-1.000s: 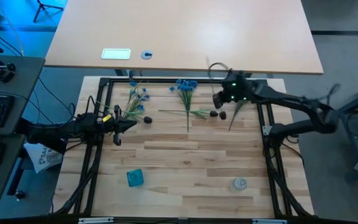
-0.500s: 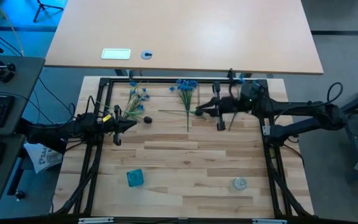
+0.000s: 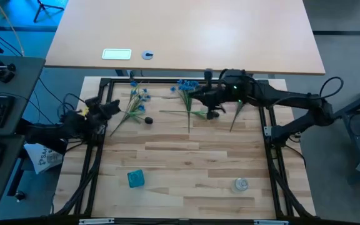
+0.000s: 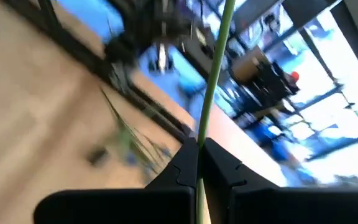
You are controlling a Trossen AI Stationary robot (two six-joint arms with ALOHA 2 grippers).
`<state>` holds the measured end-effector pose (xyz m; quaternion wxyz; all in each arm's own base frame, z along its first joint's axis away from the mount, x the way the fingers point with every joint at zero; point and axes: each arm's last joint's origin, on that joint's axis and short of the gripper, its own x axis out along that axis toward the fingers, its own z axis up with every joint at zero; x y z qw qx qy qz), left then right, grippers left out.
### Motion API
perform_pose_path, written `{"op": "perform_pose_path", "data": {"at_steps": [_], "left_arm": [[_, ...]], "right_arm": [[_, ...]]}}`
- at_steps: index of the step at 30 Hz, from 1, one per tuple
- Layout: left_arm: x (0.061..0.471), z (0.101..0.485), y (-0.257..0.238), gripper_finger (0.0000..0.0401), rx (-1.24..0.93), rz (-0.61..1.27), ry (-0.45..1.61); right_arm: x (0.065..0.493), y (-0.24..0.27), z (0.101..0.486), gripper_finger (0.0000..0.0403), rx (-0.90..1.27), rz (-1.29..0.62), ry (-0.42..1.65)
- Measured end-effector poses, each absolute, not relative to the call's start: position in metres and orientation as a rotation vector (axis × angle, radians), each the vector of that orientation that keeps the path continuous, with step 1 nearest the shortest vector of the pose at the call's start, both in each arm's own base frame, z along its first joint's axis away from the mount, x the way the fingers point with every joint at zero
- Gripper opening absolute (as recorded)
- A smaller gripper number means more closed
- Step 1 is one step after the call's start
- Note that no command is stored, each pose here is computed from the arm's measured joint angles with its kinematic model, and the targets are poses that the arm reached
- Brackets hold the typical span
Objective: Sort flowers into vase by color
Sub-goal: Put the right black flower into the blue vase
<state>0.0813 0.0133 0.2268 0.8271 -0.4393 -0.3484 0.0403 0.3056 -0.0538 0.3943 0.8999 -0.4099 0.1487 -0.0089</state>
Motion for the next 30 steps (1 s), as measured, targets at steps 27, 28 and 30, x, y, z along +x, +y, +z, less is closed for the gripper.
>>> {"op": "perform_pose_path", "data": {"at_steps": [27, 28, 30], "left_arm": [[0.227, 0.358, 0.039, 0.0177, -1.363, -0.092, -0.269], [0.229, 0.357, 0.04, 0.0177, -1.37, -0.093, -0.259], [0.232, 0.354, 0.04, 0.0177, -1.402, -0.099, -0.232]], "right_arm": [[0.381, -0.027, 0.427, 0.0, -1.572, 0.049, 0.377], [0.381, -0.025, 0.428, 0.0, -1.576, 0.047, 0.374], [0.38, -0.021, 0.429, 0.0, -1.592, 0.052, 0.363]]}}
